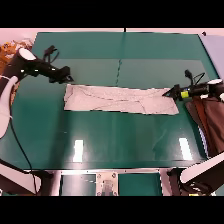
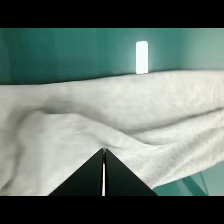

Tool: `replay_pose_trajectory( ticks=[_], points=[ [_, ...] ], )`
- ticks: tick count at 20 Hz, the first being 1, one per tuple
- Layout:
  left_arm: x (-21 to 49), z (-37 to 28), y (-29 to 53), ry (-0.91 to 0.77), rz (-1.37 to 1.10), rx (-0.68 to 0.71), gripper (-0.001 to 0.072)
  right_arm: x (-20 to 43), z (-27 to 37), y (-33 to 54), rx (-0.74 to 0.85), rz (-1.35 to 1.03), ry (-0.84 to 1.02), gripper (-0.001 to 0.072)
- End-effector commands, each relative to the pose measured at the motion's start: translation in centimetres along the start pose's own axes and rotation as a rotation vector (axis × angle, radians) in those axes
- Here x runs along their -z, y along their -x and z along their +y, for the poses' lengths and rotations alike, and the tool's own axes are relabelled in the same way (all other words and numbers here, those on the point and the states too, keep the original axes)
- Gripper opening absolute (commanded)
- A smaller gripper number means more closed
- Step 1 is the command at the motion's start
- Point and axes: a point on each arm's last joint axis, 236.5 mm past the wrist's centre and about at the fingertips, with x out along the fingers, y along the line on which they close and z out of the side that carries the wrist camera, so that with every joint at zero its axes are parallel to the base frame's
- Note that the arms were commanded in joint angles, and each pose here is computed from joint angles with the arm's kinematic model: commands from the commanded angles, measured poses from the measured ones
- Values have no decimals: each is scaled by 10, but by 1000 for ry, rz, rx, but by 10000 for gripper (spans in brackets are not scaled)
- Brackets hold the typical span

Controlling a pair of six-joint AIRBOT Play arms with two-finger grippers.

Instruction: Fold the shirts.

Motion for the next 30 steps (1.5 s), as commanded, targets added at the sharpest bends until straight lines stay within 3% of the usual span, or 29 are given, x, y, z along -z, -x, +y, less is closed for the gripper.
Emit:
replay_pose_trajectory(
  ticks=[1, 5, 9, 14, 20, 22, 25, 30],
  points=[
    [9, -69, -40, -188, -7, 37, 23, -9, 50, 34, -6, -31, 60, 8],
    [46, -166, -130, -365, -38, 91, 23, 3, 128, 72, -2, -44, 141, 8],
    [98, -220, -206, -372, -19, 167, 23, 20, 193, 85, 4, -60, 210, 8],
    [96, -258, -224, -307, -35, 265, 23, 29, 247, 89, -22, -81, 323, 9],
    [107, -249, -188, -387, 162, 303, 23, 30, 248, 82, -25, -66, 268, 9],
    [91, -222, -151, -464, 232, 238, 22, 31, 253, 77, -29, -61, 261, 9],
    [46, -148, -76, -497, 274, -14, 23, 36, 275, 57, -56, -43, 264, 9],
    [-10, -44, 41, -326, 158, -269, 23, 51, 342, -24, -118, -28, 326, 9]
  ],
)
